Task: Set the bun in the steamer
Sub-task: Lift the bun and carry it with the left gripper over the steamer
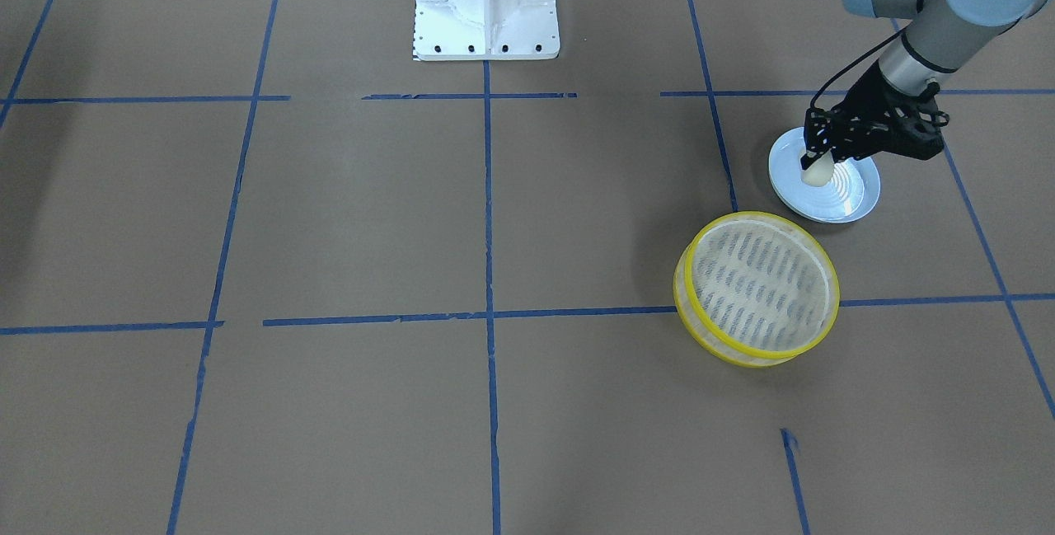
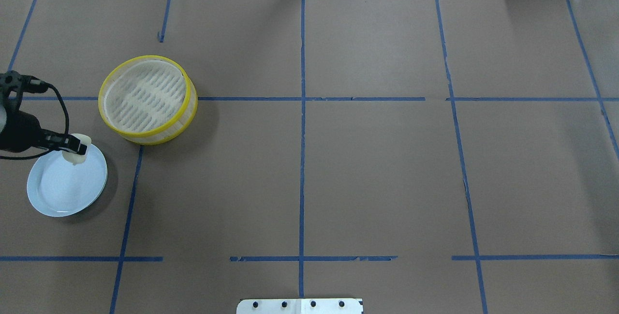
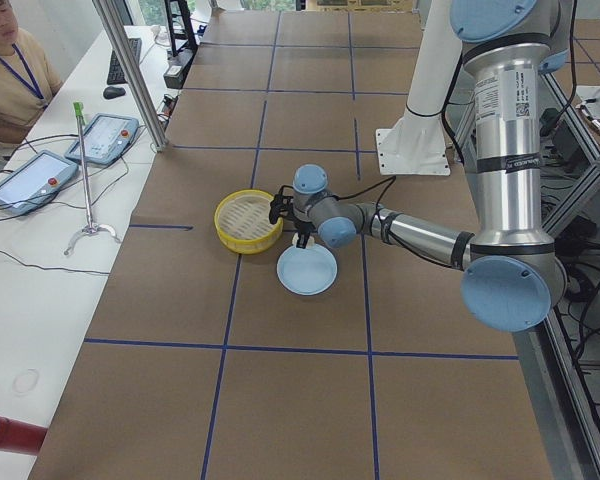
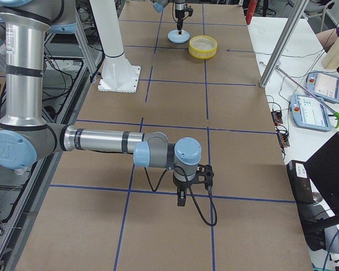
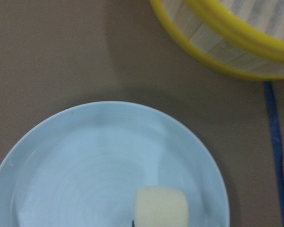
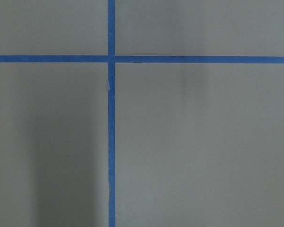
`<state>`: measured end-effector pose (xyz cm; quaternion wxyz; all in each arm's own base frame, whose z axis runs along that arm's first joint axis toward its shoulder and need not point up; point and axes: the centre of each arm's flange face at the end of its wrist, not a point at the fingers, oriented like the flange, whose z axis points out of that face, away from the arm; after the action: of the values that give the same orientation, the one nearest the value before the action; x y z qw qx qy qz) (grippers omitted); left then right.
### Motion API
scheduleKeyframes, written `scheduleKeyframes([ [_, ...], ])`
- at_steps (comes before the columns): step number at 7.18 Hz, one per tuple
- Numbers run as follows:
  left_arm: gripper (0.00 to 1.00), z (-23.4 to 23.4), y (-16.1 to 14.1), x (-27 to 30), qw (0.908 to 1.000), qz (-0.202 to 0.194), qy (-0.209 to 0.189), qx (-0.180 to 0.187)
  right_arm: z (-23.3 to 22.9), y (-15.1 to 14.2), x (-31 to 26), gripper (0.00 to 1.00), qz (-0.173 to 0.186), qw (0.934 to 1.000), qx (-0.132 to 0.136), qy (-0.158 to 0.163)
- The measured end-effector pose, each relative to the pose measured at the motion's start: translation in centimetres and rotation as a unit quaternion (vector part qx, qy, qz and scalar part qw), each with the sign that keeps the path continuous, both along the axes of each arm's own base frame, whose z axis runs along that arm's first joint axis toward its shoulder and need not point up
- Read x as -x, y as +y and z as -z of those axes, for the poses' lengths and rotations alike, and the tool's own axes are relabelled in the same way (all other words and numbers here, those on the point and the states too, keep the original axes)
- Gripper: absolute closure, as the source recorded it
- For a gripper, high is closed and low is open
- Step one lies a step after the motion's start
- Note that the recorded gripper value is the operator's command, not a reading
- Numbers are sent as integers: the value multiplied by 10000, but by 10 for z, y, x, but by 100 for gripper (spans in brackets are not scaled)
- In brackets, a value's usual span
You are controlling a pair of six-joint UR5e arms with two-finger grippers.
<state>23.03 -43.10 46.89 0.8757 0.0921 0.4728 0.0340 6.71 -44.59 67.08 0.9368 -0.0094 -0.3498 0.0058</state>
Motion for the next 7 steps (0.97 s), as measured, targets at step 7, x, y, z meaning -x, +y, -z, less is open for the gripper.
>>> scheduleKeyframes([
  [7,65,27,-132,-80,9932,736,-114,893,0,0,0,0,0,10000,0,0],
])
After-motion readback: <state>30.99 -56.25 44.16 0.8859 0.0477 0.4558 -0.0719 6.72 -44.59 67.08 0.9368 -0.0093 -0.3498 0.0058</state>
